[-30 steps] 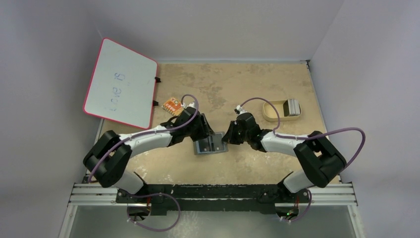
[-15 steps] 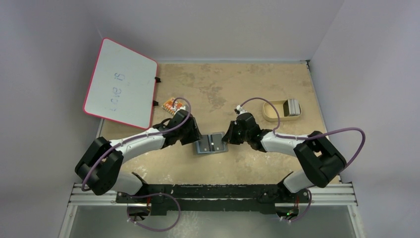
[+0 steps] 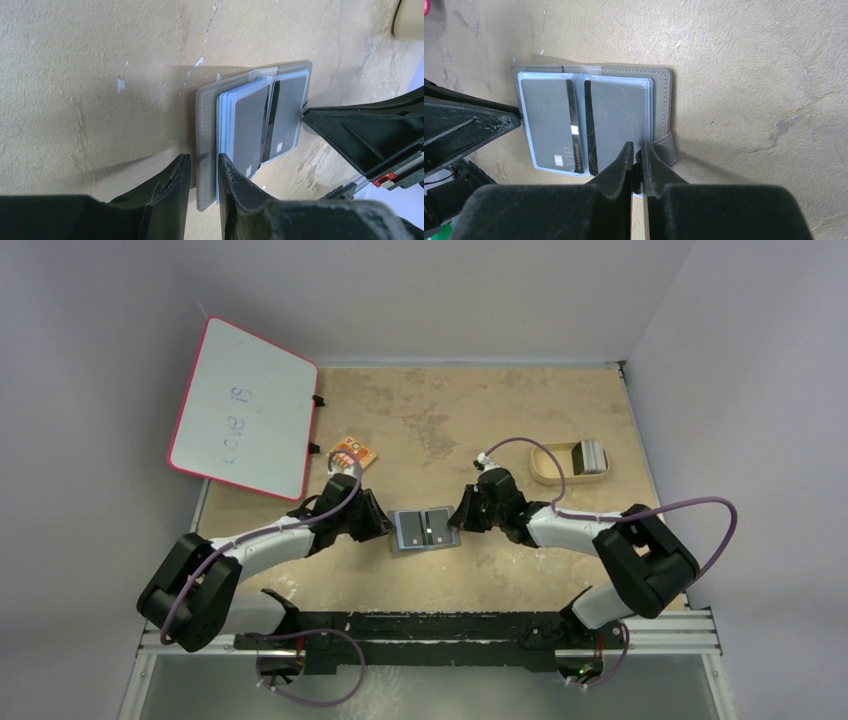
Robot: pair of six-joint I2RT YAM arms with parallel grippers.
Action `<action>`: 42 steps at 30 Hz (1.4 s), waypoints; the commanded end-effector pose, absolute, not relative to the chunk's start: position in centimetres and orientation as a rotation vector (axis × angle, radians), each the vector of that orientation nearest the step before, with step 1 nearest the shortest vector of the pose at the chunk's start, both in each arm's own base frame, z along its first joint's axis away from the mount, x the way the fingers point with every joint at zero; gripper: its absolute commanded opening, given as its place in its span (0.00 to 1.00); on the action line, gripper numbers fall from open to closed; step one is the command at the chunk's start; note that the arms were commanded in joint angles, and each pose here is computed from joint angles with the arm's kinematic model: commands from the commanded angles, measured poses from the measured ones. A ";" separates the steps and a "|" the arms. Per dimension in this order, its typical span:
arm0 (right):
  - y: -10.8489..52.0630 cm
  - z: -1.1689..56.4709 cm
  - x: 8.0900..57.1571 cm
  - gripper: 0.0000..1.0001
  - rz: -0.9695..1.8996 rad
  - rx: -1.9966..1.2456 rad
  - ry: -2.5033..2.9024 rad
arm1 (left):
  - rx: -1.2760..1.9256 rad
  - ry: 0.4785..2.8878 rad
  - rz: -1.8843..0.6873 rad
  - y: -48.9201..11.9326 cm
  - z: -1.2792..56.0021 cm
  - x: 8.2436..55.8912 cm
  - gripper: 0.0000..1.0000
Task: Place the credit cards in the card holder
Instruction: Turn over the card slot in the card holder.
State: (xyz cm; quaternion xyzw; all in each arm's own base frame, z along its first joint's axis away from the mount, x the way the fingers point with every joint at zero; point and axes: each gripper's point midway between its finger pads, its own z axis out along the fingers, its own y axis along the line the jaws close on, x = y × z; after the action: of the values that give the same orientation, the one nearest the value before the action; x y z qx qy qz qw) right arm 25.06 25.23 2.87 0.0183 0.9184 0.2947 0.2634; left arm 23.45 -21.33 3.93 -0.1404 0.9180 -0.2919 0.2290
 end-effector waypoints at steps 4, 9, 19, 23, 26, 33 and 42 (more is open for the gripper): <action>25.4 2.8 24.8 0.05 0.804 0.039 2.497 | -0.356 2.438 -0.955 -22.2 4.9 24.5 0.25; 25.2 2.7 24.7 0.06 0.793 0.040 2.499 | -0.365 2.432 -0.965 -22.1 4.1 24.4 0.26; 25.3 3.2 24.9 0.08 0.793 0.035 2.492 | -0.360 2.351 -1.101 -23.5 4.9 24.9 0.23; 25.4 3.3 25.2 0.11 0.788 0.033 2.485 | -0.360 2.303 -1.226 -24.6 5.8 24.6 0.23; 25.4 3.3 25.5 0.16 0.784 0.037 2.475 | -0.361 2.291 -1.264 -24.9 6.1 24.6 0.26; 25.6 3.4 26.0 0.22 0.779 0.034 2.467 | -0.352 2.254 -1.332 -25.5 7.3 24.6 0.29; 25.0 6.7 26.8 0.36 0.727 0.024 2.418 | -0.333 2.238 -1.313 -25.5 9.3 25.0 0.00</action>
State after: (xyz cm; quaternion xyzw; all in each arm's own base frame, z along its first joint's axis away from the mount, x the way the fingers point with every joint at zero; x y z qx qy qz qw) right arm 25.47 25.19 3.38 0.0159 0.9221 0.2833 0.2633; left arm 24.10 -25.00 6.37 -0.1413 0.8415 -0.4663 0.2335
